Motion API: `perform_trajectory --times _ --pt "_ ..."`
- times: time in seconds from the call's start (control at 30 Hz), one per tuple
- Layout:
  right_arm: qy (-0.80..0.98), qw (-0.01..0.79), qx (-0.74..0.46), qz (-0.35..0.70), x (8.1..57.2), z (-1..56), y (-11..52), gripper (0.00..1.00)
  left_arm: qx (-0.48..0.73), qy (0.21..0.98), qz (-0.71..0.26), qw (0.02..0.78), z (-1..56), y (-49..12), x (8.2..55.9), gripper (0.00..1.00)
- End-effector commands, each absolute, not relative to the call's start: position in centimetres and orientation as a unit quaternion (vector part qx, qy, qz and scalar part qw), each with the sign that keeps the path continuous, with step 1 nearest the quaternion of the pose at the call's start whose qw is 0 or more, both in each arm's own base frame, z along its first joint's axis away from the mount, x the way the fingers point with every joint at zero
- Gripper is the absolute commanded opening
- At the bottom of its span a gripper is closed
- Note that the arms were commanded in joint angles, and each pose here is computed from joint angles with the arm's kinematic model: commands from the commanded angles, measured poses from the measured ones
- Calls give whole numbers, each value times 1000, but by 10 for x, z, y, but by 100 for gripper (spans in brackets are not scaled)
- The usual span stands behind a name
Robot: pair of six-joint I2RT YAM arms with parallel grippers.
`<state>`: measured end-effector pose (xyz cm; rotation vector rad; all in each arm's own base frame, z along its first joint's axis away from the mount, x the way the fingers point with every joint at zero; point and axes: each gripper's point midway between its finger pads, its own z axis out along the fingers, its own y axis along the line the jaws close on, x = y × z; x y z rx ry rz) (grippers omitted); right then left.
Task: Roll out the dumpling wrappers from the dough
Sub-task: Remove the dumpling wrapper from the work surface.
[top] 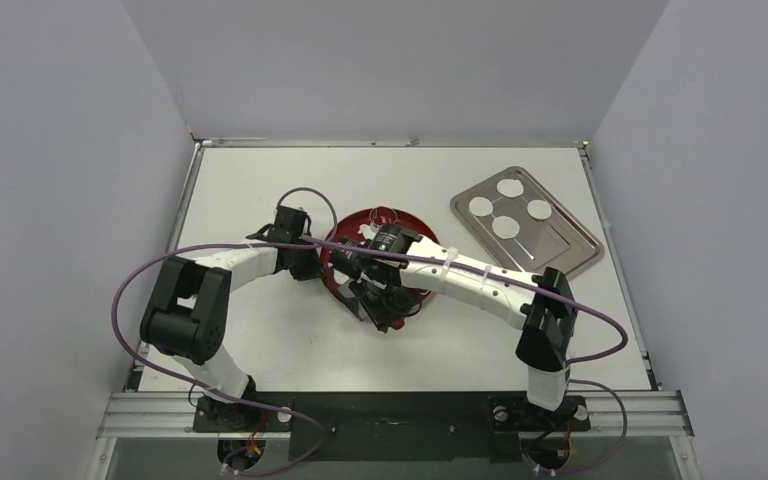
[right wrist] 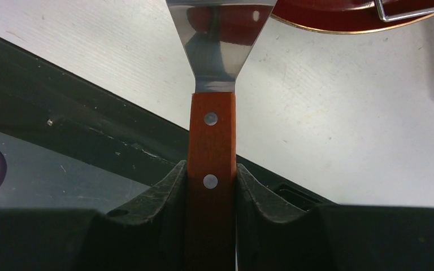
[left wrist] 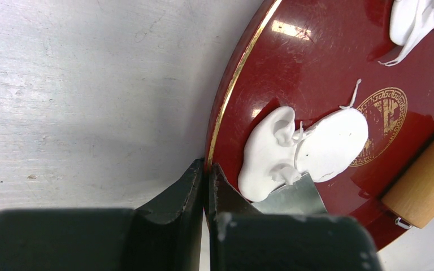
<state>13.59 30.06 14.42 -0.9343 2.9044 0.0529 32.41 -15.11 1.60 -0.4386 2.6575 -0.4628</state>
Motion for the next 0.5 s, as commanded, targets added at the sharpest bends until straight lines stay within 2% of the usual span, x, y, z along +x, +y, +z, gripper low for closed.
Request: perform_trajectory --times 0.0,0.47 --pt "939 111 -319 58 158 157 336 0 -151 955 -174 185 12 -156 311 0" --pt "933 129 -330 65 170 168 354 0 -150 955 -173 187 11 -155 311 0"
